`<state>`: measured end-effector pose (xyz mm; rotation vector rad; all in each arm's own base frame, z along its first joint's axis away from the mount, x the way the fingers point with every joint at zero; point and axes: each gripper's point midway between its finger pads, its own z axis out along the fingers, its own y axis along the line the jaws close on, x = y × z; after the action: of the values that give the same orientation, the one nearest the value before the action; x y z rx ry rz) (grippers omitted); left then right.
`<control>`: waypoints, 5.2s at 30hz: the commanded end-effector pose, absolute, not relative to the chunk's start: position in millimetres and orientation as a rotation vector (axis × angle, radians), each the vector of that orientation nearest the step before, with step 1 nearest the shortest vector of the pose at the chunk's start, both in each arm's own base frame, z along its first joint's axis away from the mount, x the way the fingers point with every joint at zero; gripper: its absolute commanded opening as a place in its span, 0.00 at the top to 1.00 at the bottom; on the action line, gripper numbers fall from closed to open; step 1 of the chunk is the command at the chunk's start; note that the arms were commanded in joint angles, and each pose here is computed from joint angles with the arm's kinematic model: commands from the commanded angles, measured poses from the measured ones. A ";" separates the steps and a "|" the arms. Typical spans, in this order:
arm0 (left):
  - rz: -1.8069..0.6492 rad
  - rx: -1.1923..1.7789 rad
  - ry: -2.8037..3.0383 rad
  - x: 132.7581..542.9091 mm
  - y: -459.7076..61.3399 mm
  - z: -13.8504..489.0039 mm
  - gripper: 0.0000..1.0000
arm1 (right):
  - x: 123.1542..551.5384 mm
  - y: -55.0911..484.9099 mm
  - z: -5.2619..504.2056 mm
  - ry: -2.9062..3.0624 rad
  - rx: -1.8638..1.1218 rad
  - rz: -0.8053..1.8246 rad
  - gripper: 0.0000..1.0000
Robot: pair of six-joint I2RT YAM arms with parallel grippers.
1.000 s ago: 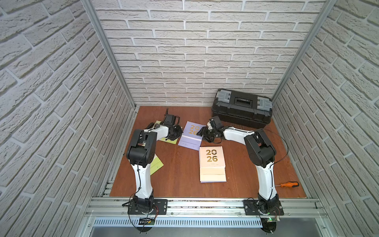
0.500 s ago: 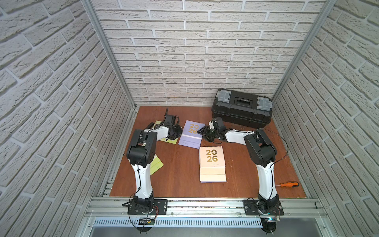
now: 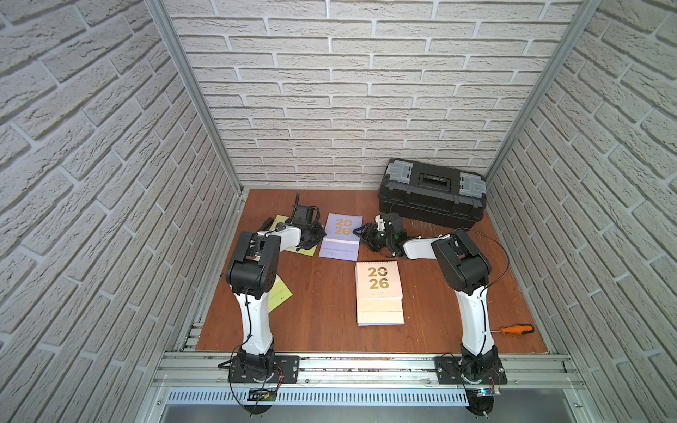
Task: Stack the calendars
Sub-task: Pick up the calendar at the center of the board, then place the calendar at the calendar.
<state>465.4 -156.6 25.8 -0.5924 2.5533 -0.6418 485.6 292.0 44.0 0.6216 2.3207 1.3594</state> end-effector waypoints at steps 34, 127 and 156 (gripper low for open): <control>-0.686 -0.524 2.626 442.5 -167.6 44.2 1.00 | 485.6 312.7 94.6 2.191 0.457 1.430 0.80; -0.634 -0.281 2.533 276.9 -263.2 90.3 1.00 | 228.9 198.8 144.4 2.244 0.317 1.367 0.94; -0.630 -0.291 2.583 275.7 -268.7 63.6 1.00 | 231.1 210.0 125.8 2.250 0.314 1.398 0.94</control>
<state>273.8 -265.8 66.9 -0.2876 2.5916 -0.6177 224.8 204.6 110.6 0.3723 2.3340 1.3618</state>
